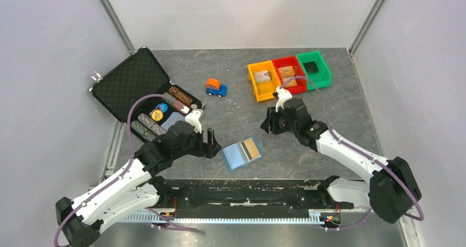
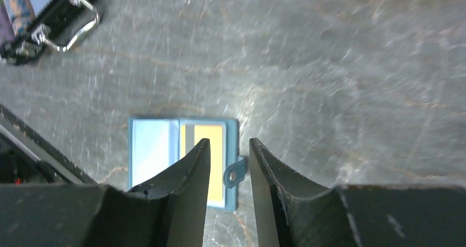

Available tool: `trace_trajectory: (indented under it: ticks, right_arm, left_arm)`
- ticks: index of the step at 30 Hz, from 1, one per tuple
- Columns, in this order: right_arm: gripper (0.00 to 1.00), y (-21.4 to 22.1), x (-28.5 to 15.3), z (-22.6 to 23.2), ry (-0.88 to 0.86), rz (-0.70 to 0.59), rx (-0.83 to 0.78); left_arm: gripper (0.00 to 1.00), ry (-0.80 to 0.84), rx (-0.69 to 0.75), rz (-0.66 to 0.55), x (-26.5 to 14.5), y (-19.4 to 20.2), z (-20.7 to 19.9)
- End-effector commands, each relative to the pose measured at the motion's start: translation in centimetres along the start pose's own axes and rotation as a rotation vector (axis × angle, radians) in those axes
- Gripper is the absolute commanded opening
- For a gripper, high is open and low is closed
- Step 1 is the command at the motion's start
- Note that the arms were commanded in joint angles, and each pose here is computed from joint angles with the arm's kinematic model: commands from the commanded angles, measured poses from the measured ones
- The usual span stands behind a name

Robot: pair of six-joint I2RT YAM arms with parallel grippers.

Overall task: Take the credit cards out of the card holder
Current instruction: Remove the credit card from the card holder.

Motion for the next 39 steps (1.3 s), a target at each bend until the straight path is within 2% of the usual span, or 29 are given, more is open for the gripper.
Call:
trace_trajectory:
  ticks: [1, 6, 12, 17, 29, 32, 39]
  right_arm:
    - [0.35, 1.6, -0.1, 2.2, -0.04, -0.067, -0.012]
    - [0.37, 4.6, 0.4, 4.4, -0.087, -0.019, -0.074]
    - [0.41, 6.5, 1.6, 5.6, -0.104, 0.031, -0.125]
    - [0.43, 7.3, 2.6, 4.7, -0.048, 0.058, -0.143]
    - [0.48, 11.0, 3.9, 3.4, -0.042, 0.172, -0.189]
    - [0.46, 12.3, 3.6, 3.5, -0.069, 0.21, -0.204]
    - [0.29, 15.1, 3.0, 4.0, -0.109, 0.292, -0.297]
  left_arm:
    - [0.87, 0.174, -0.185, 0.046, 2.0, 1.7, -2.9]
    - [0.85, 0.188, -0.25, 0.099, 4.0, 4.0, -2.7]
    - [0.83, 0.2, -0.303, 0.066, 5.0, 4.4, -2.5]
    - [0.83, 0.193, -0.316, 0.06, 5.5, 4.9, -2.1]
    - [0.78, 0.186, -0.332, 0.029, 5.1, 5.2, -1.5]
    - [0.77, 0.167, -0.324, 0.023, 5.1, 5.2, -1.1]
    - [0.72, 0.138, -0.318, 0.037, 5.2, 5.4, -0.7]
Point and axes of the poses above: each gripper's point midway between its finger pads, its own x axis out along the fingers, its own z axis along the line the jaws close on, y = z × x, the point moved 2 cm from there along -x, back along the fingers, and after that the axes turned 3 degrees about -x, right-handed, at the moved point
